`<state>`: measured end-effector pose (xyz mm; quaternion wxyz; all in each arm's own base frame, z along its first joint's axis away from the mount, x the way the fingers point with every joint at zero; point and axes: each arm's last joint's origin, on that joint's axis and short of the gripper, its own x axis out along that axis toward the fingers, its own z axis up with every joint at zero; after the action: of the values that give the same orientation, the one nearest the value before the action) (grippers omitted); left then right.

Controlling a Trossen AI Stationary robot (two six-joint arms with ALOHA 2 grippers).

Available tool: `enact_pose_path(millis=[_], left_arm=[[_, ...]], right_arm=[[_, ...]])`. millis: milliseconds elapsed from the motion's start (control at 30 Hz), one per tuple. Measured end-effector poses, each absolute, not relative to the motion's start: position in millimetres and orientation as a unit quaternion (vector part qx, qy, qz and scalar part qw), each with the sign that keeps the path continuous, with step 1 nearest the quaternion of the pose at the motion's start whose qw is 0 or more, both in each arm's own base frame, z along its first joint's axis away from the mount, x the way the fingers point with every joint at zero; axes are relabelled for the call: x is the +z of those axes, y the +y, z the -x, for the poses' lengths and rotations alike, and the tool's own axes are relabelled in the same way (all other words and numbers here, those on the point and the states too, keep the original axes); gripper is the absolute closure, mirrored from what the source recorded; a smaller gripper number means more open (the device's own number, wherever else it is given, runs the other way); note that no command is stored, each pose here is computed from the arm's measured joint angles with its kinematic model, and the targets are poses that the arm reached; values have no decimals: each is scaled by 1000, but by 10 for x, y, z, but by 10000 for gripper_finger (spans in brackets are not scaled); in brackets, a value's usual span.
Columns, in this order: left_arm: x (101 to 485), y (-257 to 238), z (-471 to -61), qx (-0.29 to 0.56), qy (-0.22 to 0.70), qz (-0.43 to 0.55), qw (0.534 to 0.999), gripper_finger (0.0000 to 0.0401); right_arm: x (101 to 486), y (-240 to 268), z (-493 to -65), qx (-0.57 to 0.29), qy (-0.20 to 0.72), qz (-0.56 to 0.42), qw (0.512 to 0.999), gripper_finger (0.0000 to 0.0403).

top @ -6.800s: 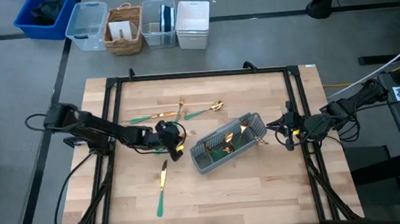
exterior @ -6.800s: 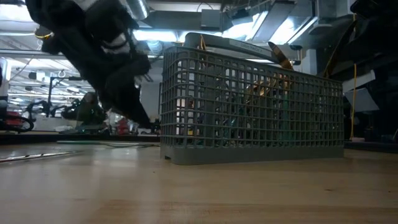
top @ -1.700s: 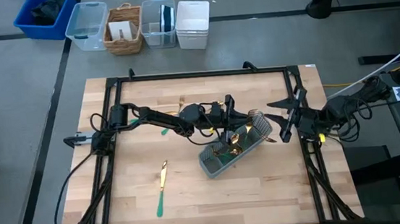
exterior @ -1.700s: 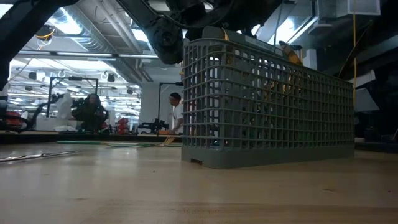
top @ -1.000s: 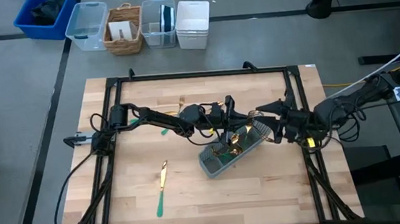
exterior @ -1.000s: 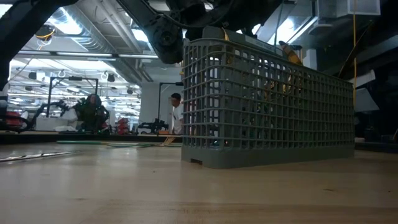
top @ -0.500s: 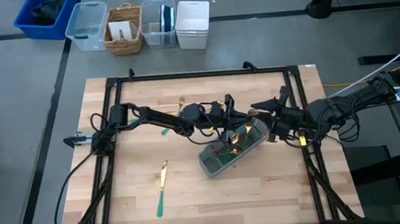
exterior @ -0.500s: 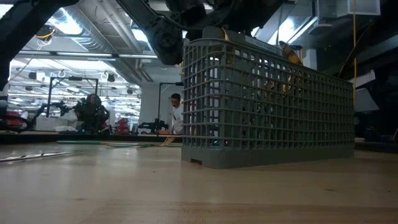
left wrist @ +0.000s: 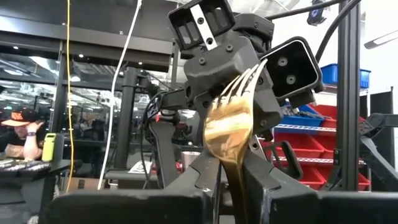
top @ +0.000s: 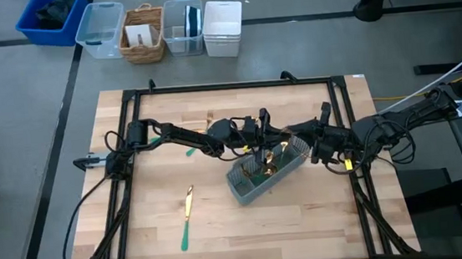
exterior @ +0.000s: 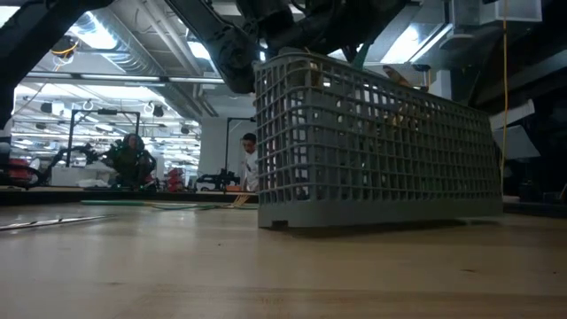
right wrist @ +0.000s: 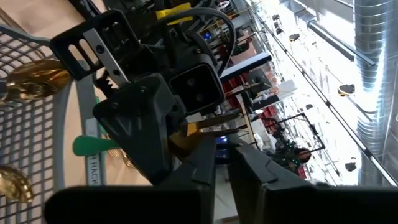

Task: Sort silverware
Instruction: Put the gold fork into the gray silverware organizer

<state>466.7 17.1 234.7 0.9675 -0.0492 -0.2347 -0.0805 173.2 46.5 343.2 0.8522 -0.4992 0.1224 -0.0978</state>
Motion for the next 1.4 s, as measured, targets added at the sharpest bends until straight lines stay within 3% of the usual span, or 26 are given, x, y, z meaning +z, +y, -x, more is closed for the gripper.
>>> enact_pose_path(millis=[233,833,1167,1400], left_arm=[[2348,174,-4666,-80,-235,49,967,377],[2354,111,-4664,-113,-233,66,964,375],[2373,-21,-4662,-134,-239,66,960,334],[2370,-78,-4663,-135,-237,71,959,329]], right_arm=[[3428,466,-1730,-95,123,499,852,388],[3429,511,-1715,-70,108,491,861,388],[3472,701,-1532,-49,79,481,872,388],[3461,776,-1475,-56,86,481,871,389]])
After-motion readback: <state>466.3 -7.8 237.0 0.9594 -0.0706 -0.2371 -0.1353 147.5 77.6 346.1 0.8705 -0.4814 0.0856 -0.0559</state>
